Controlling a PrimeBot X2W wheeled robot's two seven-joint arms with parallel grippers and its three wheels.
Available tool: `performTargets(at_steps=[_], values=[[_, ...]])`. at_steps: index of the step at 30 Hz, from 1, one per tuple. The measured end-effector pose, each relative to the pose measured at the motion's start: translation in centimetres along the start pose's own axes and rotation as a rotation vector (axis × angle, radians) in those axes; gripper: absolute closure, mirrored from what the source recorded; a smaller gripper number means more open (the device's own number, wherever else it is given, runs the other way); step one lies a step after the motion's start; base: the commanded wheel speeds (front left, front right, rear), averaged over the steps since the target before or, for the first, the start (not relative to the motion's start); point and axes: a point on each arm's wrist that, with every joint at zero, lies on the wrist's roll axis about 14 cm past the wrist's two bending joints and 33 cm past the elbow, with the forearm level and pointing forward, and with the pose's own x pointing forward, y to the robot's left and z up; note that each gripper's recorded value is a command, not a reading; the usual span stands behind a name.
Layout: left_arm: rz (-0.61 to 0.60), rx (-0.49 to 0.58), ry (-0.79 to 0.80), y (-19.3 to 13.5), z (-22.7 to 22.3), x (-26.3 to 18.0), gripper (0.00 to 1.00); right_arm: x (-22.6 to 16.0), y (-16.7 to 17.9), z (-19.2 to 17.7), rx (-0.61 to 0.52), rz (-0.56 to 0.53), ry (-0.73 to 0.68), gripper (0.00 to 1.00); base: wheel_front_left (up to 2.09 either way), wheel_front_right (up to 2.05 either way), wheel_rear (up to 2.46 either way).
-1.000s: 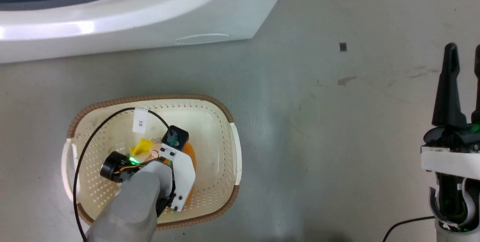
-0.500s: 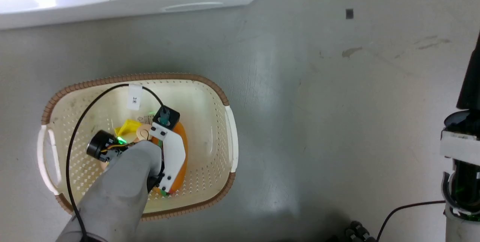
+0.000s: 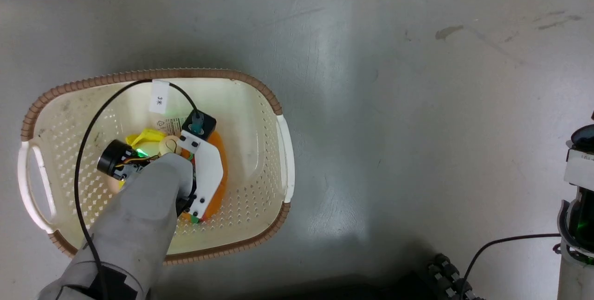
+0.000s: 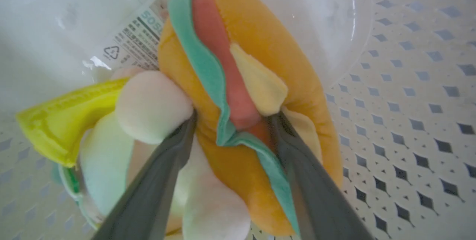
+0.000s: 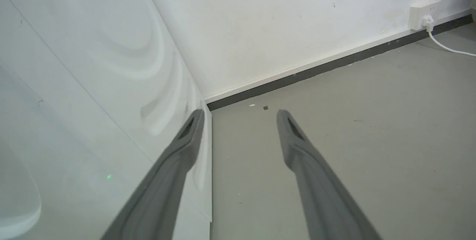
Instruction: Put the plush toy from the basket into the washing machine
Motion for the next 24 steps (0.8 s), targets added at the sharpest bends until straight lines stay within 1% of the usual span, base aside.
performTargets(at_steps=[5, 6, 7, 17, 20, 24], values=[[0.001, 0.003, -0.001, 0.0, 0.0, 0.0, 0.0, 0.2, 0.2, 0.1, 0.002, 0.005, -0.008, 0.0, 0.0, 0.0, 0.0], [0.001, 0.013, -0.002, 0.0, 0.0, 0.0, 0.13, 0.2, 0.2, 0.2, 0.001, 0.006, -0.009, 0.0, 0.0, 0.0, 0.0], [0.002, 0.024, -0.003, 0.0, 0.0, -0.1, 1.0, 0.2, 0.2, 0.2, 0.002, 0.006, -0.011, 0.0, 0.0, 0.0, 0.0], [0.006, 0.036, -0.025, 0.1, 0.4, -1.3, 1.0, 0.4, 1.0, 1.4, 0.0, 0.027, -0.038, 0.0, 0.0, 0.0, 0.0], [0.008, 0.027, -0.053, 0.0, 0.6, -2.2, 1.0, 0.4, 1.5, 2.2, 0.007, 0.036, -0.056, 0.0, 0.0, 0.0, 0.0], [0.014, 0.016, -0.131, -0.5, 1.4, -3.9, 1.0, 0.2, 2.5, 3.7, 0.016, 0.058, -0.078, 0.0, 0.0, 0.0, 0.0]])
